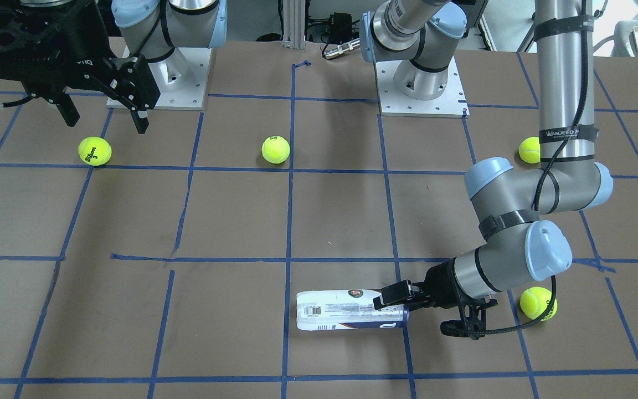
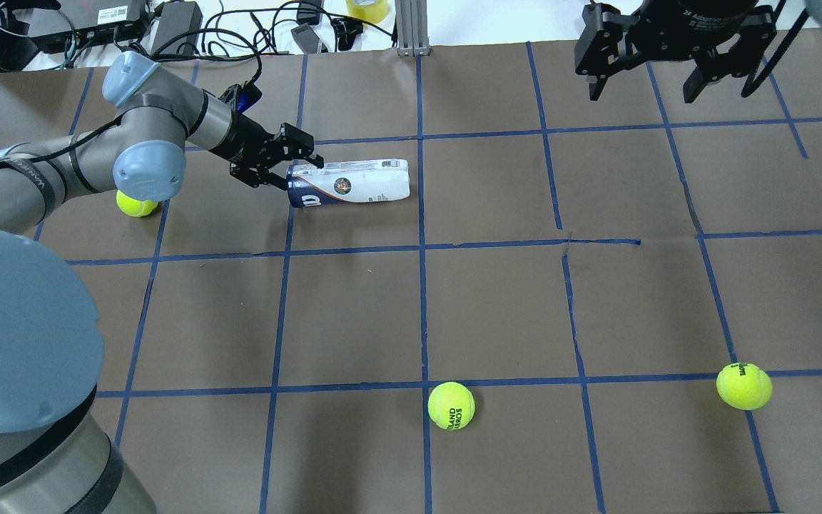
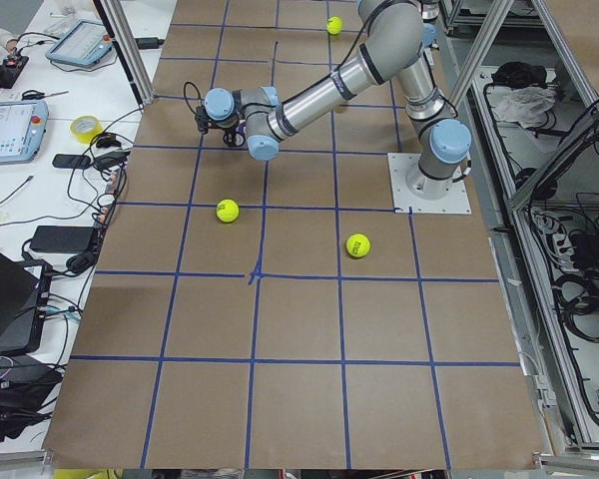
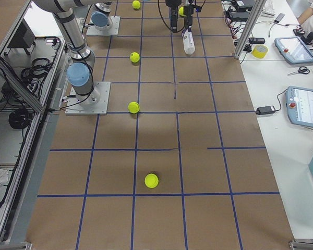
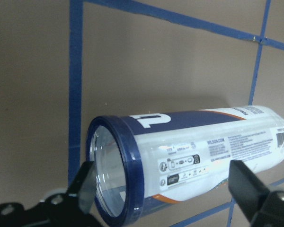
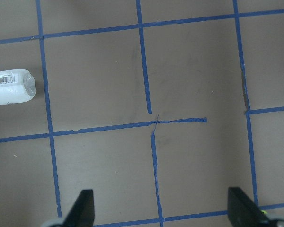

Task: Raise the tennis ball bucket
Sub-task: 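Close the left gripper on the rim of the can's open end, then lift the can's open end with the left gripper, tilting it upright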

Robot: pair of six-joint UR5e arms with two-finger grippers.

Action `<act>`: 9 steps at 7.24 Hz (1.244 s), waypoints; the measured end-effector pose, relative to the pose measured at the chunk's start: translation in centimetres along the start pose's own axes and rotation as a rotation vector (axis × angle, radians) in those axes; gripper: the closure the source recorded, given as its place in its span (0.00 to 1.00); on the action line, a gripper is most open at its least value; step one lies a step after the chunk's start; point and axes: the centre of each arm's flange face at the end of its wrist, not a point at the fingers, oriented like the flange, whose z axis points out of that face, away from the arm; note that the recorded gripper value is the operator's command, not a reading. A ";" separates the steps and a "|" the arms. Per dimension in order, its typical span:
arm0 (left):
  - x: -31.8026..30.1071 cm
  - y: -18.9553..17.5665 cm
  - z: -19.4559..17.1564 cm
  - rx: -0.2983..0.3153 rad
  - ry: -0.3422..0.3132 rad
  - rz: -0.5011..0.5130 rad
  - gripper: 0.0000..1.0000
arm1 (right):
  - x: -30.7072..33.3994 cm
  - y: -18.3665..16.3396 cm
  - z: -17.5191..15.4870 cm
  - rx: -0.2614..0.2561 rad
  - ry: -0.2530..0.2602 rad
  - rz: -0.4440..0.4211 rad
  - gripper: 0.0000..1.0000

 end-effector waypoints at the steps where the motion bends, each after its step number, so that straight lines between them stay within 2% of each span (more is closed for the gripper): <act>1: 0.1 0.1 0.2 -0.003 0.011 -0.008 0.26 | 0.0 0.0 0.0 -0.001 -0.001 0.000 0.00; 2: 0.4 0.1 0.3 -0.009 0.034 -0.028 0.60 | 0.0 0.0 0.0 -0.001 -0.001 0.000 0.00; 3: 0.5 0.3 0.5 -0.022 0.052 -0.065 0.85 | 0.0 0.0 0.0 -0.002 -0.001 0.000 0.00; 4: 0.5 0.4 0.7 -0.036 0.059 -0.097 1.00 | 0.0 0.0 0.1 -0.003 -0.001 -0.001 0.00; 7: 1.1 0.5 -0.4 -0.052 0.049 -0.161 1.00 | 0.0 0.0 0.2 -0.004 -0.001 0.000 0.00; 9: 2.7 -0.4 -3.1 -0.008 0.001 -0.194 1.00 | 0.0 0.0 0.2 -0.004 -0.001 0.001 0.00</act>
